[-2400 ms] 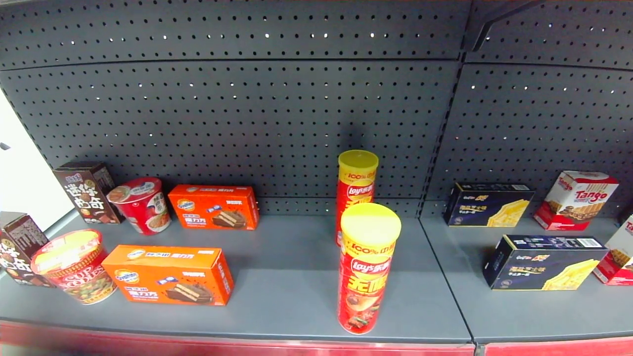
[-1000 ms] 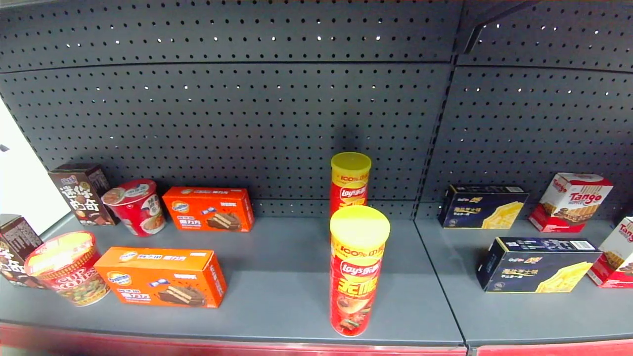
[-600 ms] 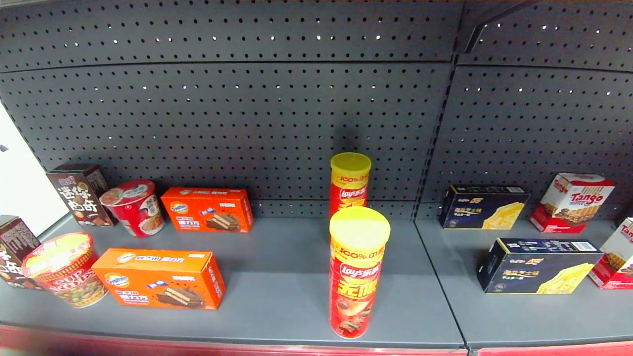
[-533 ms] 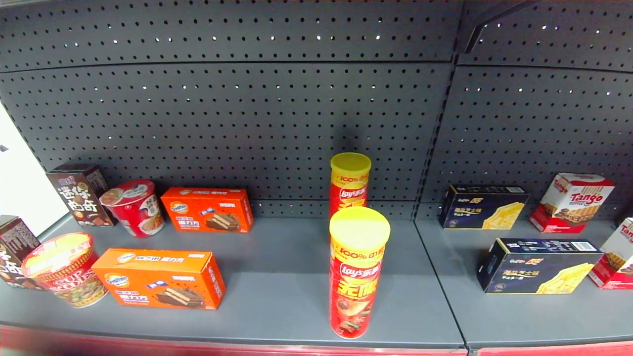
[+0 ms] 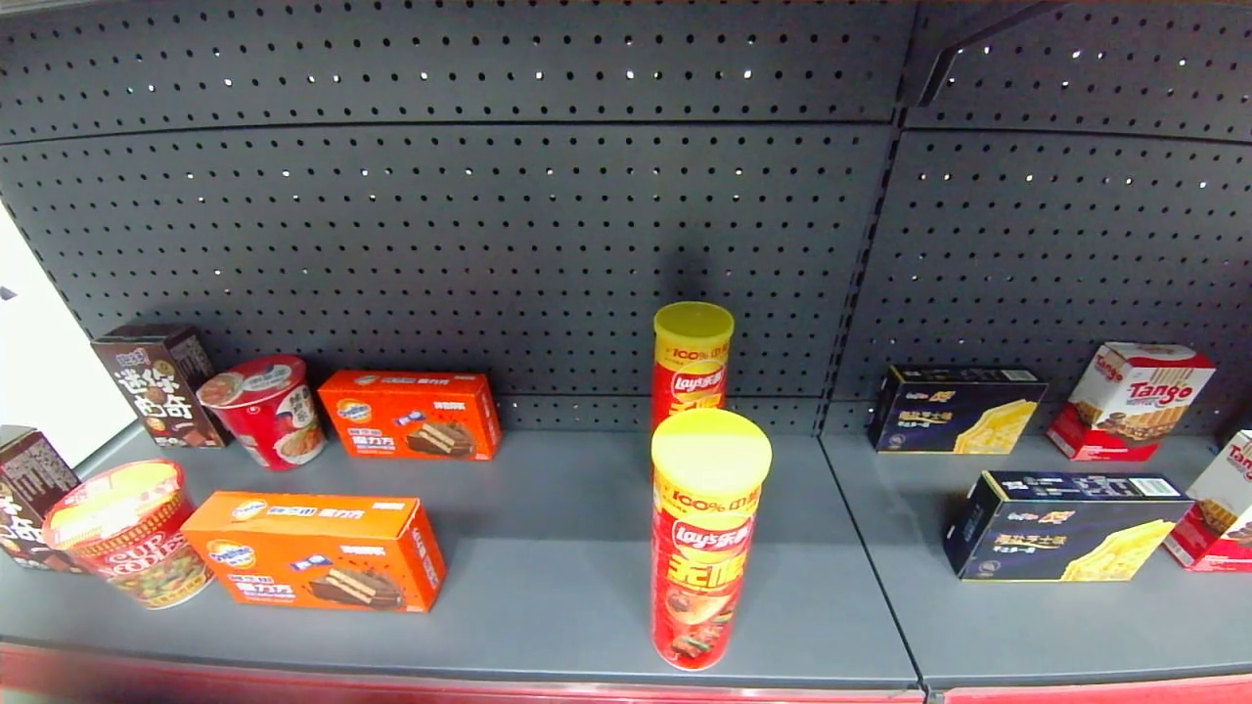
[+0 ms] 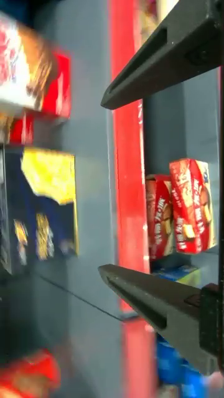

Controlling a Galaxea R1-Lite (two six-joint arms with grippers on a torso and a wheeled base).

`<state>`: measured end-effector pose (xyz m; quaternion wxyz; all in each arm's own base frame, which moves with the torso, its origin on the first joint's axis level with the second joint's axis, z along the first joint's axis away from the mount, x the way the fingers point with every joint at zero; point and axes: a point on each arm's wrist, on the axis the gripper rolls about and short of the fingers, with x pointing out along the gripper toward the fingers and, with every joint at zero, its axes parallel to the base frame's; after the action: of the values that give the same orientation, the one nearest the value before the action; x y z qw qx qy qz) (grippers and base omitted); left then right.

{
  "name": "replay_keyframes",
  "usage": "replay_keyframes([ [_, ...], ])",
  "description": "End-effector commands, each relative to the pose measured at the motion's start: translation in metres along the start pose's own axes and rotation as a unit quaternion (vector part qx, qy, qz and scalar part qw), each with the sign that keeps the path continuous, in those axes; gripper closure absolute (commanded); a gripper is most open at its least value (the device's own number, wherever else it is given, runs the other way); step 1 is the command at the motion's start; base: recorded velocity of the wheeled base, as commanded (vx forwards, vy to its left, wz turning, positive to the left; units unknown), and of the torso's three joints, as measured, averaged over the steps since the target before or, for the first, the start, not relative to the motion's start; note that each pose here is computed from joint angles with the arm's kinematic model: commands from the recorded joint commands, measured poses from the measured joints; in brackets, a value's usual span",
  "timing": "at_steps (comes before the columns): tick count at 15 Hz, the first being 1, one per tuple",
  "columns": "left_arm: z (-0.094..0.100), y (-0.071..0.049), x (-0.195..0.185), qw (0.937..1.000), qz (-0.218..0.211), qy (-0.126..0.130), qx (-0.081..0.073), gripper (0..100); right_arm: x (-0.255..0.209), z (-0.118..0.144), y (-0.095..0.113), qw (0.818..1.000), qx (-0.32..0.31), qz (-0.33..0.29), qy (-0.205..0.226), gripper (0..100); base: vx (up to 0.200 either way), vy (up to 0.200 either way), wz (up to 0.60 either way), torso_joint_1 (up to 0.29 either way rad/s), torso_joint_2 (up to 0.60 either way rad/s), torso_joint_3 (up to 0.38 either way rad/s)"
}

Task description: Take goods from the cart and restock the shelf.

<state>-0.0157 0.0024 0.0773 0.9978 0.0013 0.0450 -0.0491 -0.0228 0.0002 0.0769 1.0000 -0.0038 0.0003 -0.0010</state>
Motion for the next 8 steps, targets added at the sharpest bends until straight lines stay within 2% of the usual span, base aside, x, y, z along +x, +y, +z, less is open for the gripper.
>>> replay_keyframes([
  [1,0.0002,0.0001,0.0001,1.0000,0.001,0.000,-0.001,0,0.0005,-0.0012,0.0004,1.000,-0.005,0.011,0.002,0,0.000,0.000,0.00,0.000,0.00,0.000],
  [8,0.0002,0.0000,0.0001,1.0000,0.001,0.000,-0.002,0,0.0005,-0.0013,0.0004,1.000,-0.003,0.012,0.003,0,0.000,0.000,0.00,0.000,0.00,0.000],
])
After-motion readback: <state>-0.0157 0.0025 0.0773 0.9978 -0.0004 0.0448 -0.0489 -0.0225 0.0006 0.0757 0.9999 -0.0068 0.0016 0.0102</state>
